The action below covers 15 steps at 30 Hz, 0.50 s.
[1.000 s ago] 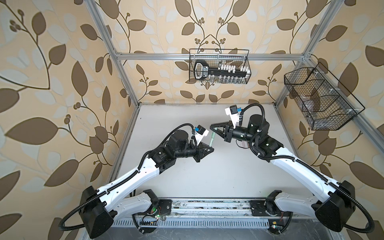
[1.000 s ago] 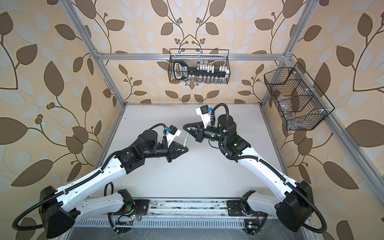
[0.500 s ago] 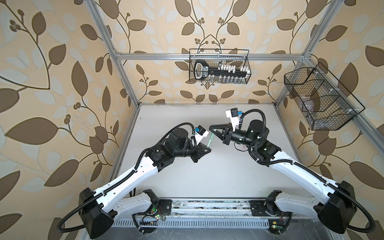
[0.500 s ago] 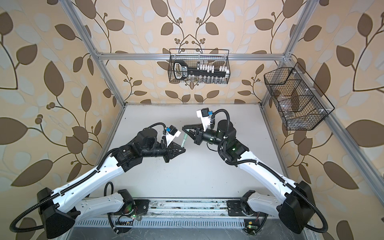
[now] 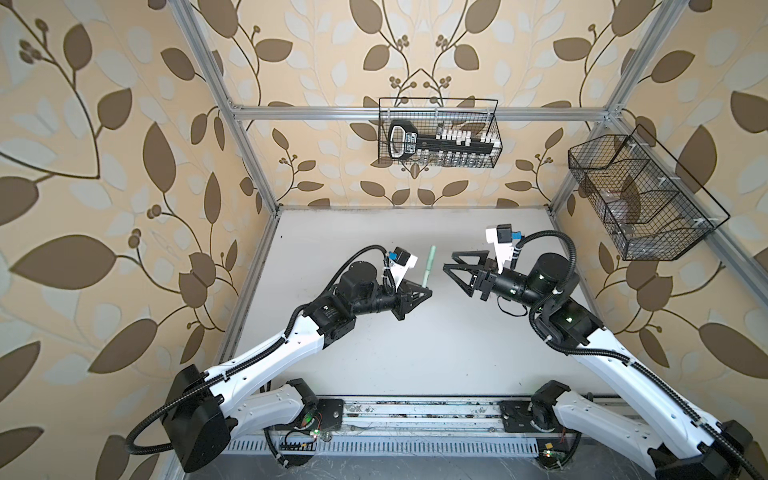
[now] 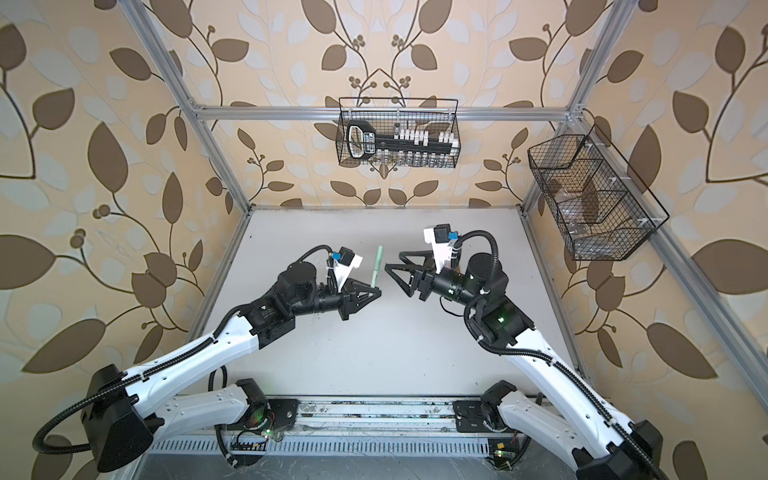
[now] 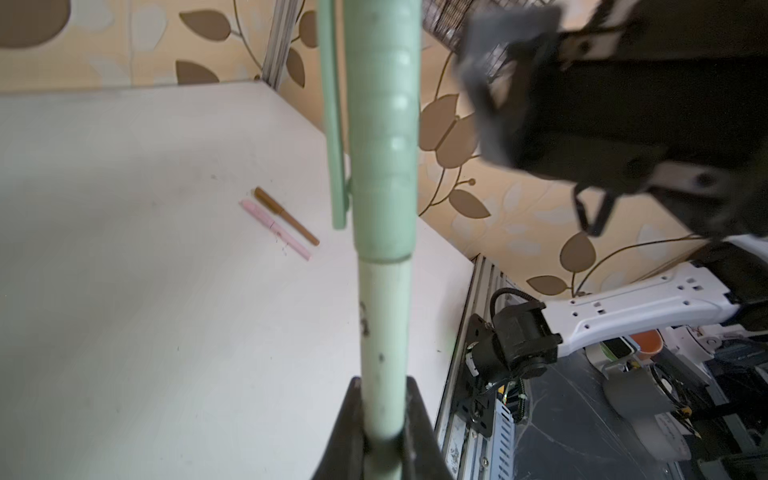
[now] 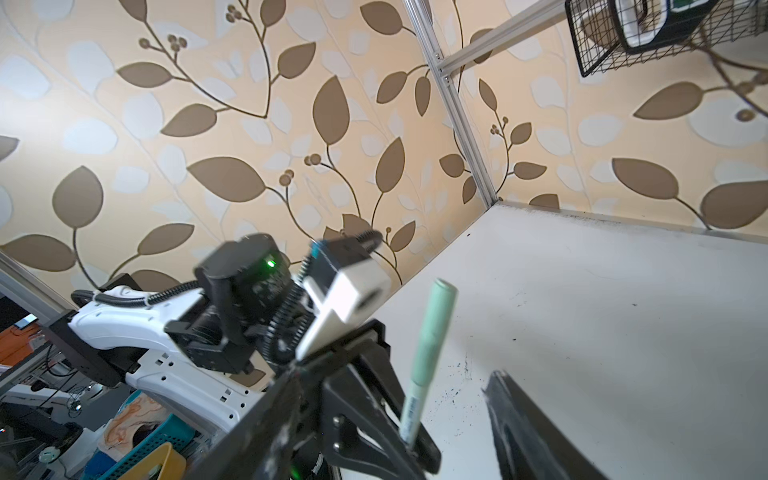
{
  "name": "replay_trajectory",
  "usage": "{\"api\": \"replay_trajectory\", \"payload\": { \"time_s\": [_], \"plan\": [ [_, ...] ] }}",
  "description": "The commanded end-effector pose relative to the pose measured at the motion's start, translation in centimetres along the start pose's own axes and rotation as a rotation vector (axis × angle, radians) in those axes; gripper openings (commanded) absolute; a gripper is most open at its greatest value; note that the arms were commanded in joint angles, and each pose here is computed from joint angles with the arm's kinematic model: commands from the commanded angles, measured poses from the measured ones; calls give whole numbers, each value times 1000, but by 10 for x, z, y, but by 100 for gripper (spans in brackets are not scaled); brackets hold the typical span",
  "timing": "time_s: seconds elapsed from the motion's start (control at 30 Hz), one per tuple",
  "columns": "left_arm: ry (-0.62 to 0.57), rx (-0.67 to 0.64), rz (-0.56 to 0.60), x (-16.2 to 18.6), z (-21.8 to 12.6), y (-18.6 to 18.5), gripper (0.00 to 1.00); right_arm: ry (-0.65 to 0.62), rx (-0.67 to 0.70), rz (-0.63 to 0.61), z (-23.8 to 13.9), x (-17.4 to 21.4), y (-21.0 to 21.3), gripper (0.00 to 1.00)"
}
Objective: Insert the pens into the pen caps
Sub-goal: 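Grip the capped pen with the right gripper while the left gripper opens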
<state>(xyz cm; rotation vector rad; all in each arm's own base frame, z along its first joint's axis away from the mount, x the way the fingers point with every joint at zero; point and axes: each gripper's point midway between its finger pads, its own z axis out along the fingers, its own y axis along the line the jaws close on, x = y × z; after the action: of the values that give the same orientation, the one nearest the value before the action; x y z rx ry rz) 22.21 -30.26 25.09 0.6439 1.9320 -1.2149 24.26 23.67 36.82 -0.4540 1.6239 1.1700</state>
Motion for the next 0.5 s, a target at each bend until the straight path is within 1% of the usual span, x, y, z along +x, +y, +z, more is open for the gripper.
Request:
{"api": "replay_trajectory", "payload": {
  "time_s": [0.0,0.1,0.17,0.27,0.37,0.47],
  "plan": [
    [-142,34,-84,-25,-2,-6,0,46,41,54,0,29,-17,69],
    [-144,28,-84,-23,-3,-5,0,55,36,80,4,38,-17,67],
    [-148,43,-71,-24,-5,-10,0,76,60,89,8,46,-22,66],
    [-152,77,-42,-24,-9,-20,0,109,55,117,18,58,-26,65],
    [-144,100,-30,-20,-9,-26,0,116,7,137,29,66,-22,65],
    [-128,99,-29,-16,-7,-26,0,118,-90,151,36,67,-9,65]
  ]
}}
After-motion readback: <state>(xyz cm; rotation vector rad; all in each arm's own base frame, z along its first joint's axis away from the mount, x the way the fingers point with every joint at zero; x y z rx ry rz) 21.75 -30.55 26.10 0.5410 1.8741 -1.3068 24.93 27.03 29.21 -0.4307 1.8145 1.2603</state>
